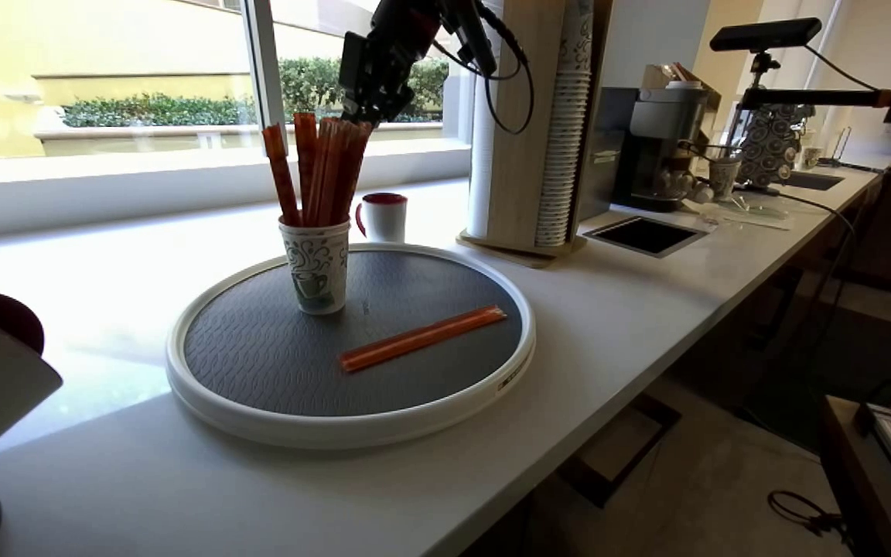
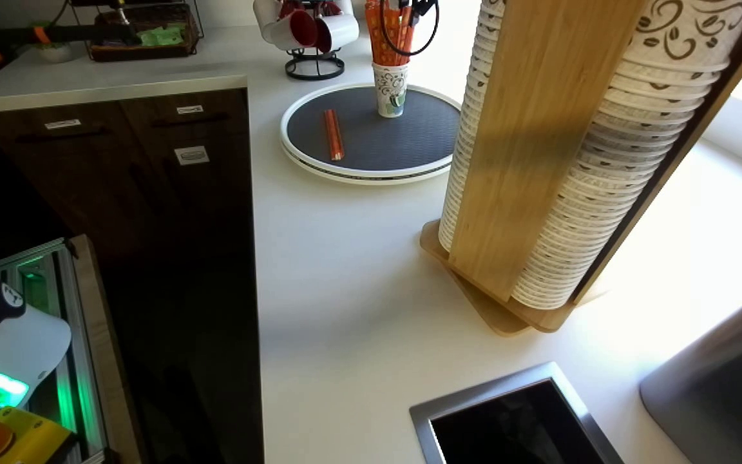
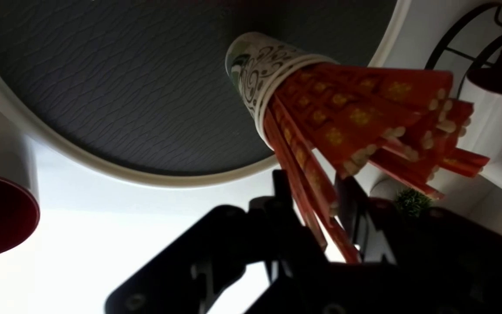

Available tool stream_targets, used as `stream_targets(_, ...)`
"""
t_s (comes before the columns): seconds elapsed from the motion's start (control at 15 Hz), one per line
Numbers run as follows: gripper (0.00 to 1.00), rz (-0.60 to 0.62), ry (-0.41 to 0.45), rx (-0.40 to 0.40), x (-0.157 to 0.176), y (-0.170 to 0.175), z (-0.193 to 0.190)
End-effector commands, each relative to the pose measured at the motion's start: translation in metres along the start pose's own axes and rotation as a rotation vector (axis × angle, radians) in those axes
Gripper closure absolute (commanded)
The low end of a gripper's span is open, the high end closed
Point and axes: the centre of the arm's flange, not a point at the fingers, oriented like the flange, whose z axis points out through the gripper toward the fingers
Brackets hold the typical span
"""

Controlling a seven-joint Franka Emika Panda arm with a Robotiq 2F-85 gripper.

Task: Remove one orange packet from the coffee cup and place it on the tray.

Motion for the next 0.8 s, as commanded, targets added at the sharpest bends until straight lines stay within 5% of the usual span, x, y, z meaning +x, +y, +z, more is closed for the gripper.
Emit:
stream_targets(0.0,0.78,0.011,-0.006,-0.011,0.010,-0.005,0.006)
stream_targets(0.47,0.86,-0.005,-0.004,-0.006,0.016,-0.015,0.010)
stream_targets(0.73,1.00,-0.006,-0.003,-0.013,0.018,-0.018,0.008)
